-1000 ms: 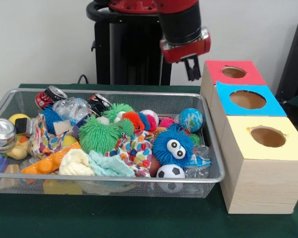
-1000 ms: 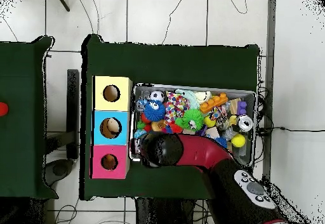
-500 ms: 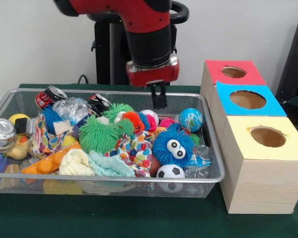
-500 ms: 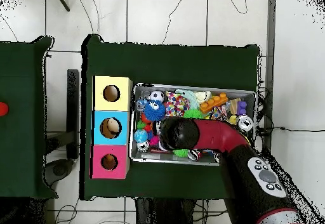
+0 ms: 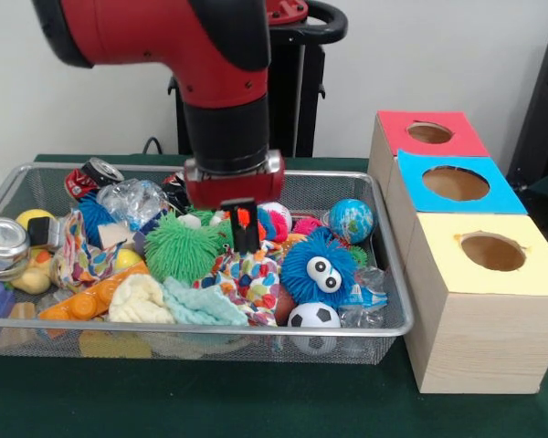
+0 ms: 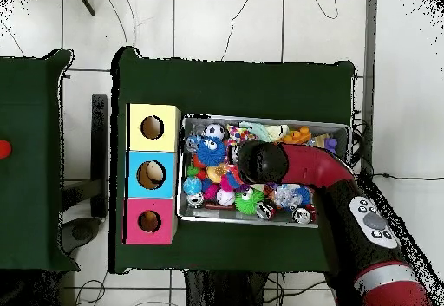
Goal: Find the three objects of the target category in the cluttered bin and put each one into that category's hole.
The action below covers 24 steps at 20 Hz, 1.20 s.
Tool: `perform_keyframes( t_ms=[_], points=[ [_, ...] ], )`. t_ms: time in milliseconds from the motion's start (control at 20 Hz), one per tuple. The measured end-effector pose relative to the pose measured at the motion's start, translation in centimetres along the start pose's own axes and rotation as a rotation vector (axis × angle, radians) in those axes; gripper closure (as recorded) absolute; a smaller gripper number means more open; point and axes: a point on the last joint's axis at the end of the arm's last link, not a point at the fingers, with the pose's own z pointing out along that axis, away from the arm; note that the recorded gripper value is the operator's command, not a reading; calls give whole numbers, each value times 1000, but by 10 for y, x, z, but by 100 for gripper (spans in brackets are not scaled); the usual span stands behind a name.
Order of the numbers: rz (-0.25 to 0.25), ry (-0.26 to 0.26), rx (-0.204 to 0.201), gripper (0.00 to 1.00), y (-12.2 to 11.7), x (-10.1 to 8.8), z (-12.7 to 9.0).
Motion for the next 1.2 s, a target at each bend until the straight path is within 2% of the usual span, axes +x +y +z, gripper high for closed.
perform_keyframes(
  t_ms=[150,300,450,750,900,1050,1200],
  points=[
    [4,-1,1,100,-5,-3,7],
    [8,1,4,100,-15,-4,23],
    [13,19,2,100,-23,2,36],
    [15,151,6,100,-35,14,50],
    [5,215,22,100,-41,16,52],
    [-18,251,52,100,-44,14,52],
    [-40,257,79,100,-46,11,51]
  ],
)
